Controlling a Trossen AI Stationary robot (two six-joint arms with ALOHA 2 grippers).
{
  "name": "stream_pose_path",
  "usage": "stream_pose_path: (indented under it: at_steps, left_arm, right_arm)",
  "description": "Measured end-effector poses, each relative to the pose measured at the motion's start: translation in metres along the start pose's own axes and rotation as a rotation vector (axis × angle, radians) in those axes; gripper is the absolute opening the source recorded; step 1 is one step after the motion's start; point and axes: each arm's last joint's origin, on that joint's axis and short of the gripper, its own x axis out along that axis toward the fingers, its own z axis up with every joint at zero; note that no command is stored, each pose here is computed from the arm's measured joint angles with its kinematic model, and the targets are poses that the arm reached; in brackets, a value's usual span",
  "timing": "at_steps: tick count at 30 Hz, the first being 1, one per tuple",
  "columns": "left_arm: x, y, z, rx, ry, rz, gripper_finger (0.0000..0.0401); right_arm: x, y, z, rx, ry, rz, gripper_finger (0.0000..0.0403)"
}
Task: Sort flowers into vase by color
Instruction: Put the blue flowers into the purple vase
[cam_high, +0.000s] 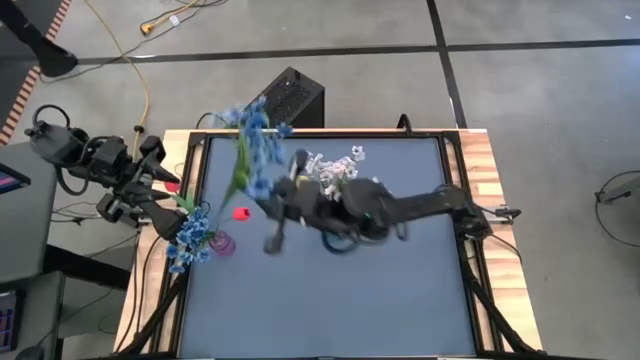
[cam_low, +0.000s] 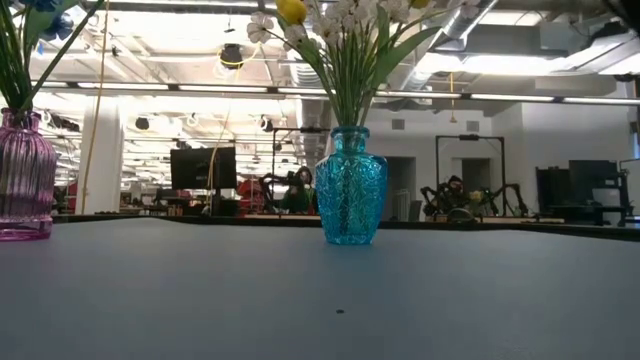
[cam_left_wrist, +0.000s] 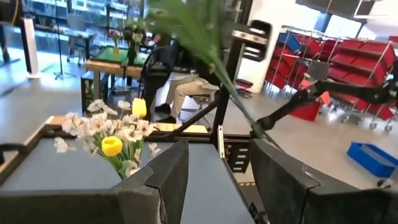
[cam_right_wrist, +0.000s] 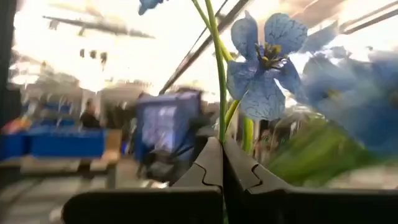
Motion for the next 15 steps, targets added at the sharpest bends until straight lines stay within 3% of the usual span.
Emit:
stream_pose_path:
  at_steps: [3, 7, 15]
  left_arm:
    - [0.0, 0.0, 0.0, 0.019, 0.002, 0.001, 0.016]
    - [0.0, 0.001, -0.001, -0.014, 0.003, 0.02, 0.016]
    - [-0.002, 0.009, -0.008, -0.329, -0.002, 0.247, 0.016]
  right_arm:
    - [0.017, -0.021, -0.024, 0.033, -0.088, 0.006, 0.0018]
    - [0.03, -0.042, -0.053, 0.03, -0.063, -0.037, 0.0018]
    - [0.041, -0.069, -0.069, 0.005, -0.029, 0.022, 0.0018]
